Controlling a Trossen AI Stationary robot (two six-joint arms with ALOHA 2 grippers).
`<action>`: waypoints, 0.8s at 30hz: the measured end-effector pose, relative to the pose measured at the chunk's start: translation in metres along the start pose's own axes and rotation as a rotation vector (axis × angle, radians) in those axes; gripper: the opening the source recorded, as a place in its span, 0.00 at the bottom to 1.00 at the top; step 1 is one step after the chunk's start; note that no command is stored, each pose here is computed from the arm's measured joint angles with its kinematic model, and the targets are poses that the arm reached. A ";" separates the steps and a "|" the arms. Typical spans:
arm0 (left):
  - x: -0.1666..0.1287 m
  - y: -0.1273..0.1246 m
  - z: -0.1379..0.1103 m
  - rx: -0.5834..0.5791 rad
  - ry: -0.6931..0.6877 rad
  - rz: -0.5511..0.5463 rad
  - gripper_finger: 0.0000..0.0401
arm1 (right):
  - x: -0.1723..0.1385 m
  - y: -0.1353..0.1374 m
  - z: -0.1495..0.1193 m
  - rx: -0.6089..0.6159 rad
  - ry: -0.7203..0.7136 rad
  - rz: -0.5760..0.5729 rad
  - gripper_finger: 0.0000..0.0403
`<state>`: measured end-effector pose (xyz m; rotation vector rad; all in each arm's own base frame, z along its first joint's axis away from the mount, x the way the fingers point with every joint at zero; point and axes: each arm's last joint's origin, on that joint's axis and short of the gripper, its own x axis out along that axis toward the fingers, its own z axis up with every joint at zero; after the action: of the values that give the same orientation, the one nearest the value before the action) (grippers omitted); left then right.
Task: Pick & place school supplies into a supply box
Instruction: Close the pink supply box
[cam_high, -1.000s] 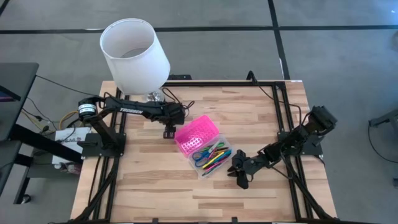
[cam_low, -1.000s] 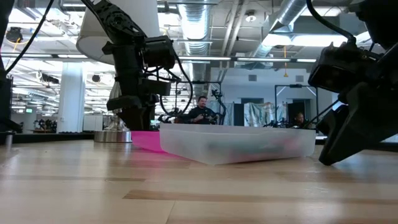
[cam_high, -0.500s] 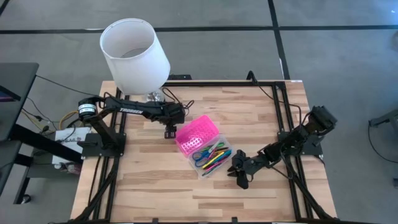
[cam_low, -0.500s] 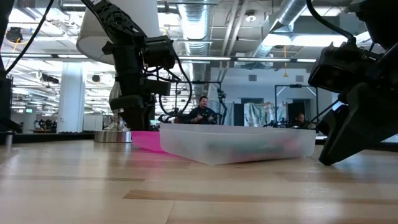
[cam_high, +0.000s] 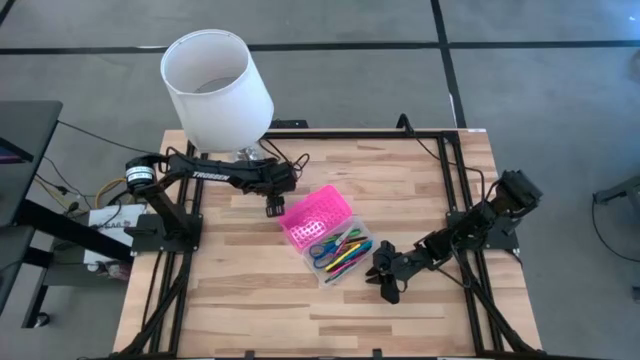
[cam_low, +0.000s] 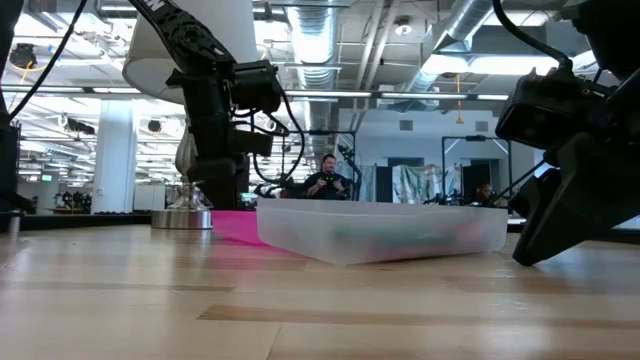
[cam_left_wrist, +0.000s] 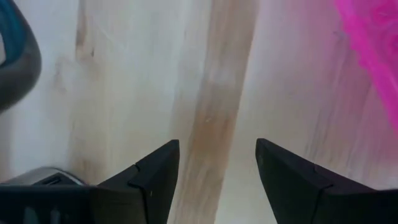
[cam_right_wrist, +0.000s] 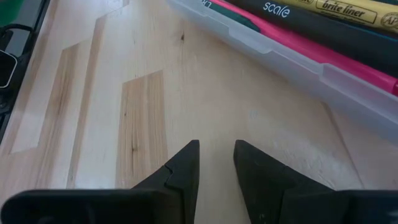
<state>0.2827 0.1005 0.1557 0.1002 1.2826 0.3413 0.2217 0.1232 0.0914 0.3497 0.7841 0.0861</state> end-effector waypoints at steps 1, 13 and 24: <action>0.000 0.000 0.000 0.007 -0.001 -0.006 0.52 | 0.000 0.000 0.000 0.000 0.000 0.000 0.25; 0.000 -0.001 0.000 0.030 -0.004 -0.019 0.52 | 0.000 0.000 0.000 0.000 0.001 -0.001 0.25; 0.000 -0.001 0.000 0.029 -0.005 -0.019 0.52 | 0.000 0.000 0.000 -0.001 0.001 -0.001 0.25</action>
<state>0.2830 0.1000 0.1556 0.1133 1.2833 0.3057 0.2215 0.1231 0.0912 0.3486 0.7851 0.0853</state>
